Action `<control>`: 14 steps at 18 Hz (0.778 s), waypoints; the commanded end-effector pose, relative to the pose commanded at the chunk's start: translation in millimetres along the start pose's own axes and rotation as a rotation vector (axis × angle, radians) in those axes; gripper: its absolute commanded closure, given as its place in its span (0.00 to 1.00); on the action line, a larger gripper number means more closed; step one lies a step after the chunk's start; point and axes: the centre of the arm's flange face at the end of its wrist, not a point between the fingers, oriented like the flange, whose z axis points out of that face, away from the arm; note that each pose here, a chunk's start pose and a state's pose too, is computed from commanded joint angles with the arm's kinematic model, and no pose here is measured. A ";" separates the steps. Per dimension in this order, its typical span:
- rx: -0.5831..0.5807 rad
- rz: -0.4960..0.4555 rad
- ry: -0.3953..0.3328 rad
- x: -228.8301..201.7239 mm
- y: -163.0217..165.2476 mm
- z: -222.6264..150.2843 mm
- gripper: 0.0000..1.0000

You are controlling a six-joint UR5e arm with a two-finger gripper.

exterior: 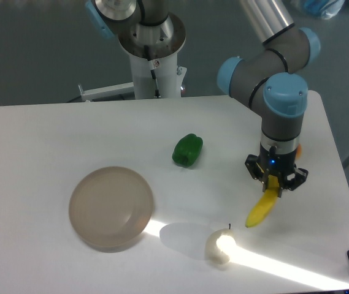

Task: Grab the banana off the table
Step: 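Lift the held banana up off the table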

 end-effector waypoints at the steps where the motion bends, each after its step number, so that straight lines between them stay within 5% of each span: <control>1: 0.003 0.016 -0.005 -2.5 -2.4 -2.9 0.69; 14: 0.024 0.050 -0.046 -13.4 -20.6 -18.8 0.69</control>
